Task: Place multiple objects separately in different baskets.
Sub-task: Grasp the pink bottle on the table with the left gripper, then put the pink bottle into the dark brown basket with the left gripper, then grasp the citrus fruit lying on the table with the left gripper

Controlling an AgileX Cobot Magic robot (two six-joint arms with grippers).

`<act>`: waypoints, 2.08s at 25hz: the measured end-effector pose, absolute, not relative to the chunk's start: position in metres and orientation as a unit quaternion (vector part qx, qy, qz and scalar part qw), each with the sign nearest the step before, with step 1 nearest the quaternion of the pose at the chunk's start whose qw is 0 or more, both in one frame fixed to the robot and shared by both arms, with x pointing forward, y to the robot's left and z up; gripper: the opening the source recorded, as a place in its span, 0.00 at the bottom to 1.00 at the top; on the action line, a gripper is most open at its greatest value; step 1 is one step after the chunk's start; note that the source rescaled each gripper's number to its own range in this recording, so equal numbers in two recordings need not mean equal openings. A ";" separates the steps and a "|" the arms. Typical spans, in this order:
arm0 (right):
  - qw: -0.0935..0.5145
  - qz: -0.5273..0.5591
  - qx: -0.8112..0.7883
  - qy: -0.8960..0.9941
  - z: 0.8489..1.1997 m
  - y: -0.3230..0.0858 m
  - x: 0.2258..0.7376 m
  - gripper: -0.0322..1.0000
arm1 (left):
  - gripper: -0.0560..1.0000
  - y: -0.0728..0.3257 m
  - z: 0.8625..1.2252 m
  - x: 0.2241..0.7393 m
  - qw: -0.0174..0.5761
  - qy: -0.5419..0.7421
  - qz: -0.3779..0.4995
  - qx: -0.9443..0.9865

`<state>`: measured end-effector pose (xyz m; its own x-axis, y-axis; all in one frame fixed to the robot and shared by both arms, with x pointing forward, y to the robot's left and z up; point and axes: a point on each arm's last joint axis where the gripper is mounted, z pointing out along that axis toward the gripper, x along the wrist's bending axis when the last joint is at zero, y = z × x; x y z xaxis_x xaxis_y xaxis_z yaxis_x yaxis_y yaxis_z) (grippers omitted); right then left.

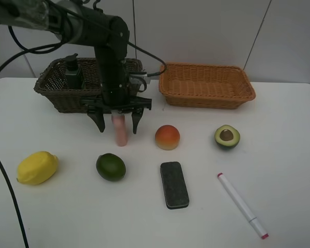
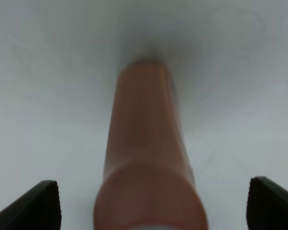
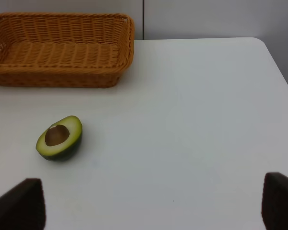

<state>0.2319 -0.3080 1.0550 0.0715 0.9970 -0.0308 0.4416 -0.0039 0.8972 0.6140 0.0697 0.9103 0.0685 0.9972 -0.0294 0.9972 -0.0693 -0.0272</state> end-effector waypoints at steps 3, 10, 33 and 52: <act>0.396 0.351 0.616 0.584 1.055 -0.308 0.232 0.99 | 0.54 0.069 0.905 0.615 -0.002 0.678 -0.021 0.735; 0.396 0.351 0.616 0.584 1.055 -0.308 0.232 0.99 | 0.06 0.070 0.917 0.614 0.010 0.669 -0.016 0.743; 0.397 0.350 0.616 0.584 1.055 -0.308 0.232 0.99 | 0.14 0.160 0.999 0.711 0.162 0.707 0.090 0.683; 0.397 0.350 0.616 0.584 1.055 -0.308 0.232 0.99 | 0.98 0.131 1.110 0.661 0.264 0.644 0.045 0.717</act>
<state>0.2319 -0.3082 1.0550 0.0730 0.9968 -0.0329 0.4415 -0.0027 0.8973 0.6609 0.1313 1.1096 0.1678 0.9464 -0.2760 0.8993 -0.0322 0.4362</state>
